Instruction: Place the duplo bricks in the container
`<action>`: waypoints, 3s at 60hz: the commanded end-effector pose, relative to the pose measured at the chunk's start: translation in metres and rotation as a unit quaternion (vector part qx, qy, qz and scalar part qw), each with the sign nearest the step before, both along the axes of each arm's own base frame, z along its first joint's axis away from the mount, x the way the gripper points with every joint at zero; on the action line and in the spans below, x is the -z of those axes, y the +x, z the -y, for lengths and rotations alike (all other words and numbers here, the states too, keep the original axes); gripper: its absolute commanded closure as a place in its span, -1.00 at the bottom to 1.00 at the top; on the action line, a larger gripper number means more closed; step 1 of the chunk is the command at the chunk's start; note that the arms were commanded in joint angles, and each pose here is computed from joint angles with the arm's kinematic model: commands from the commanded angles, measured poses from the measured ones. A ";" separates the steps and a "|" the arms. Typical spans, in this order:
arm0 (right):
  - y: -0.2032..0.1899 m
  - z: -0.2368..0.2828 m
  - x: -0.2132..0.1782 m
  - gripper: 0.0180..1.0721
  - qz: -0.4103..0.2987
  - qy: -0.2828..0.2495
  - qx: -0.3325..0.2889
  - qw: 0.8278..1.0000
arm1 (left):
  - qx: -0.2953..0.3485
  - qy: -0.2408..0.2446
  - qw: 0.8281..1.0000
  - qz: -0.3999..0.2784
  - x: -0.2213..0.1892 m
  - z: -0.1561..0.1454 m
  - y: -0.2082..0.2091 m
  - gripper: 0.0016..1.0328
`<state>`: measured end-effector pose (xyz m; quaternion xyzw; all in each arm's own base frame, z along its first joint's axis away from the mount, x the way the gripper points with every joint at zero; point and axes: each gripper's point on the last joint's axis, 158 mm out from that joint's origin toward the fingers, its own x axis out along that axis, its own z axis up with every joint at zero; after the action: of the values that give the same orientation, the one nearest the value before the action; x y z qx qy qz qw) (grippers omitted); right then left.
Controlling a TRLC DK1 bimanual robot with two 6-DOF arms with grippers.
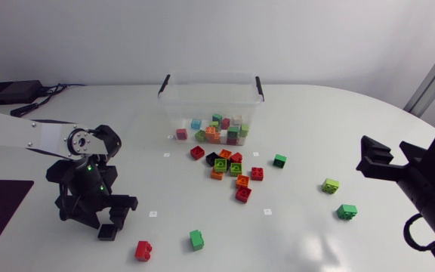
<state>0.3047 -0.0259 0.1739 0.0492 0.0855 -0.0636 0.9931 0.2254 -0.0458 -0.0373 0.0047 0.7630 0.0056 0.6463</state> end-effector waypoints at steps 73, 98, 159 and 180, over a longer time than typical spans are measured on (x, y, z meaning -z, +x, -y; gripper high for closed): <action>0.011 0.013 0.052 -0.93 -0.163 0.039 0.018 0.986 | -0.004 -0.034 0.999 0.005 -0.008 0.011 -0.006 0.72; 0.012 0.012 0.090 -0.93 -0.388 0.032 -0.022 0.921 | 0.020 -0.054 0.992 0.114 -0.039 0.018 0.040 0.78; -0.051 0.007 0.206 -0.43 -0.604 0.061 -0.018 0.794 | 0.039 -0.077 0.948 0.308 -0.155 0.034 0.157 0.78; -0.051 0.007 0.220 -0.16 -0.605 0.058 -0.008 0.794 | 0.042 -0.090 0.925 0.366 -0.194 0.048 0.188 0.78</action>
<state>0.2650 -0.0352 -0.0361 0.0543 0.6596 -0.0581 0.7474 0.4008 -0.0868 0.1374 -0.0186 0.4929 -0.0839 0.8658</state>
